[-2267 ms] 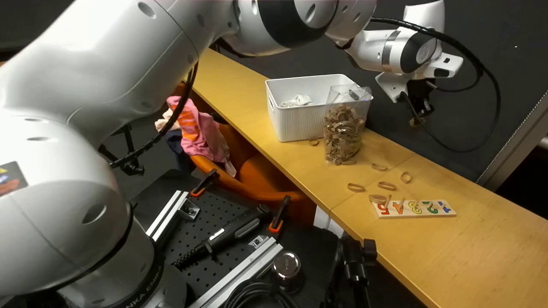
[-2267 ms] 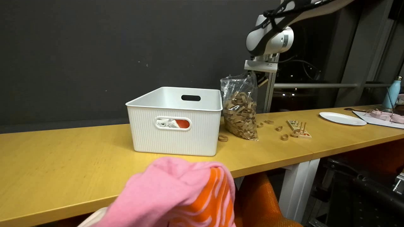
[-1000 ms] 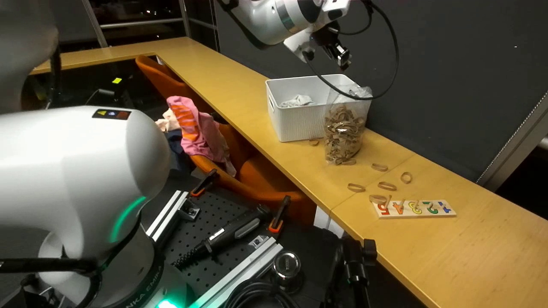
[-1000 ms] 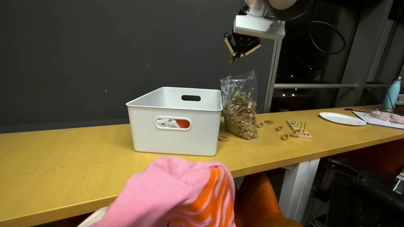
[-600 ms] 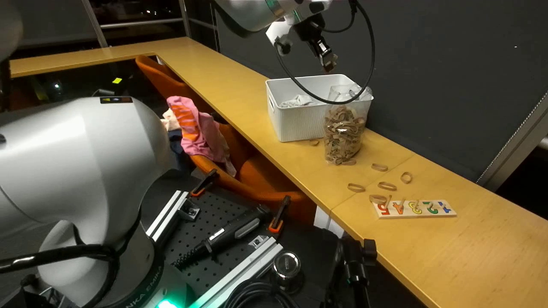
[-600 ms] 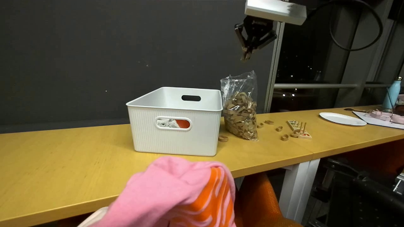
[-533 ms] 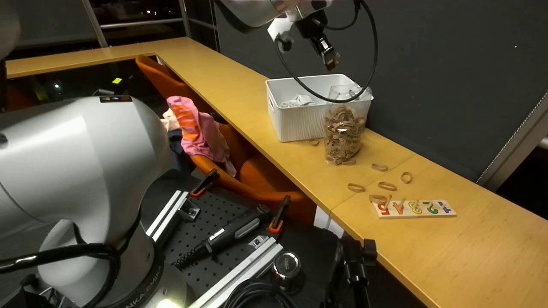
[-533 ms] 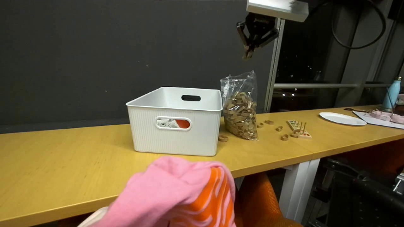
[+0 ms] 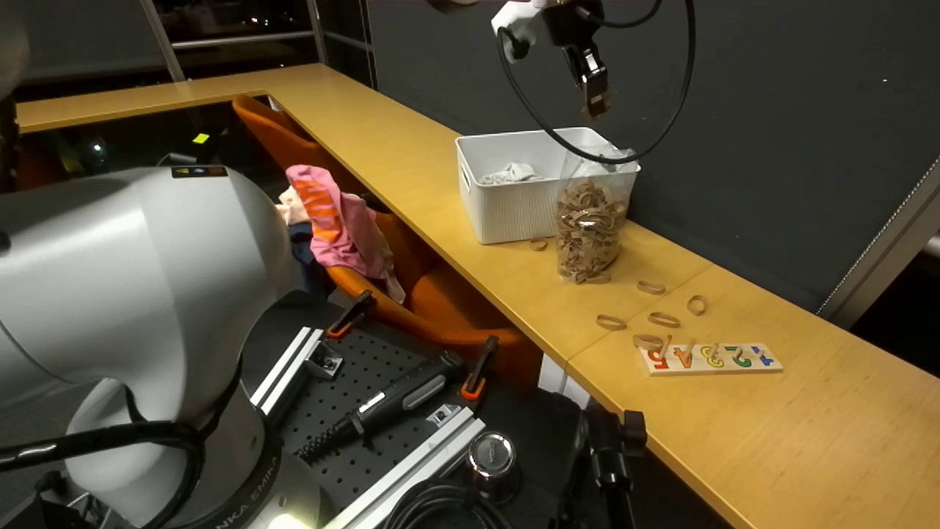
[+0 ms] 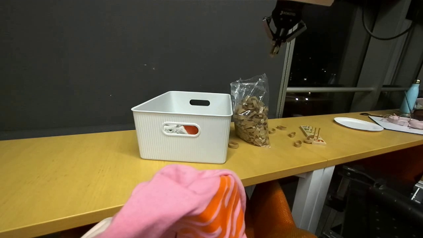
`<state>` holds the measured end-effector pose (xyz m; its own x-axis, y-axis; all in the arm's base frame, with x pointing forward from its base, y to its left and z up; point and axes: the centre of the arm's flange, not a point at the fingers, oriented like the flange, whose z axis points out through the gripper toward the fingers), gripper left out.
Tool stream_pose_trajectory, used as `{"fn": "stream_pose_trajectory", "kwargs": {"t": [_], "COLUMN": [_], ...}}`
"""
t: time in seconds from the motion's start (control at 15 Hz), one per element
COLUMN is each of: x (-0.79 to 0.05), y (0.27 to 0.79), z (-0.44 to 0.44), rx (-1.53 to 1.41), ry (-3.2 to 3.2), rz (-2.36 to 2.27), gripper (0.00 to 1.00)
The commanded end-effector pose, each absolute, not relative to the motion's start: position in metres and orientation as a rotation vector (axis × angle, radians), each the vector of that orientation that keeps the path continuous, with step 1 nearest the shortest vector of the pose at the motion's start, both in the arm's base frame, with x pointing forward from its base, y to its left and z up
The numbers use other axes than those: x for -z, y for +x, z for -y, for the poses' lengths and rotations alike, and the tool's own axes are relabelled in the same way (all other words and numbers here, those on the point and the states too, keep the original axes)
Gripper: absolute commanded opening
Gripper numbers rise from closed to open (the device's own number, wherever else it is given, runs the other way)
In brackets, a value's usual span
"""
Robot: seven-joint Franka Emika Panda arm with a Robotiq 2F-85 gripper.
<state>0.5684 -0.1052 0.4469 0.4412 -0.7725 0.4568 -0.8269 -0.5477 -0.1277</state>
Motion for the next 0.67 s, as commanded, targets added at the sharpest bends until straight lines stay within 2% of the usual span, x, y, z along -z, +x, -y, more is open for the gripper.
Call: {"fn": "stream_pose_trajectory", "kwargs": {"t": [0.0, 0.6], "x": [-0.435, -0.391], "y": [0.594, 0.633], "z": [0.129, 0.162], "rx": [-0.626, -0.529], "ry": [2.610, 2.644], "rz": [1.466, 1.479], "gripper": [0.01, 0.01]}}
